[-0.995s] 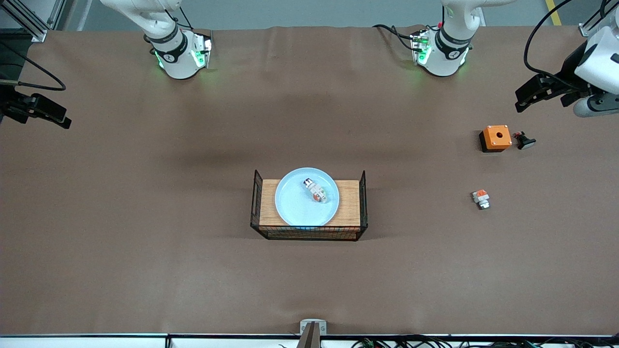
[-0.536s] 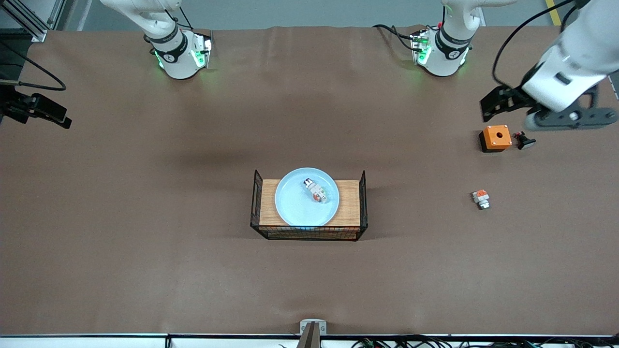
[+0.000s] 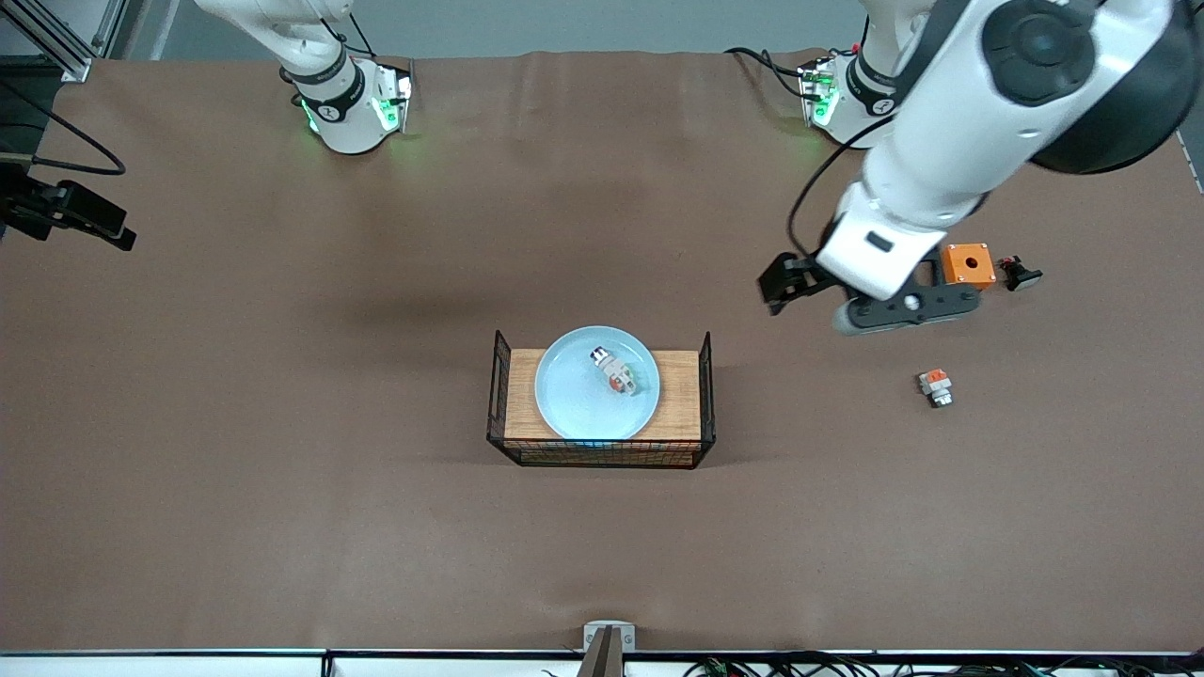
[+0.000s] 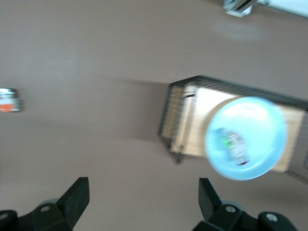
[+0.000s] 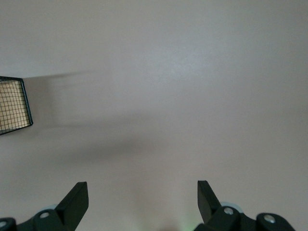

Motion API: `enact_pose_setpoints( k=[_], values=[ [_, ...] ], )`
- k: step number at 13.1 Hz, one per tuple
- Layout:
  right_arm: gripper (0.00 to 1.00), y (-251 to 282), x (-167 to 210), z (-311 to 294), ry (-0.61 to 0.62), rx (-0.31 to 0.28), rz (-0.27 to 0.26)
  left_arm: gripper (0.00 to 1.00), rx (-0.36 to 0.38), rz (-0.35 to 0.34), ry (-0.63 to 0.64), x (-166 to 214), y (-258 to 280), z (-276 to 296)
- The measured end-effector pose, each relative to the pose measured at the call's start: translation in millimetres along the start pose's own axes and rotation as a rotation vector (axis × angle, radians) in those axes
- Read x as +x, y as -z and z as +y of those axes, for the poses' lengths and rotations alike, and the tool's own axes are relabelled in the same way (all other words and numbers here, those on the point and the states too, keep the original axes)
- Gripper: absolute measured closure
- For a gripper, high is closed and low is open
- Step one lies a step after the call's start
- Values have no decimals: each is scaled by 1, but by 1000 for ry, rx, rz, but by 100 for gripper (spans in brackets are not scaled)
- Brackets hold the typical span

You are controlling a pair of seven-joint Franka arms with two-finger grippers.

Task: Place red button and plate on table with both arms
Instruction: 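Reach the left gripper into the tray and grasp the red button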

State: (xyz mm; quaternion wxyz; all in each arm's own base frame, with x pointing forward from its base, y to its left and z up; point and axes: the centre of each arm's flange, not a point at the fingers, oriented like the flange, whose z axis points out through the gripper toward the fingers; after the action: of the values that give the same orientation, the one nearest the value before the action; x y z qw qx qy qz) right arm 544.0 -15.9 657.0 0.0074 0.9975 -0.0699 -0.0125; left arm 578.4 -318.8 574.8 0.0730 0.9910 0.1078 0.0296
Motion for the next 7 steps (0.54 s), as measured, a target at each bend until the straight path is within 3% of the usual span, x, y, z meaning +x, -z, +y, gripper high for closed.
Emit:
enact_pose_setpoints(
  k=[4,7],
  values=[
    [0,-1,1,-6,10,0,-1,1,-116,23,117,-31,-51,83],
    [0,-5,2,-15,28,-1,-8,6,-95,-7,195,-44,-122,113]
  ],
)
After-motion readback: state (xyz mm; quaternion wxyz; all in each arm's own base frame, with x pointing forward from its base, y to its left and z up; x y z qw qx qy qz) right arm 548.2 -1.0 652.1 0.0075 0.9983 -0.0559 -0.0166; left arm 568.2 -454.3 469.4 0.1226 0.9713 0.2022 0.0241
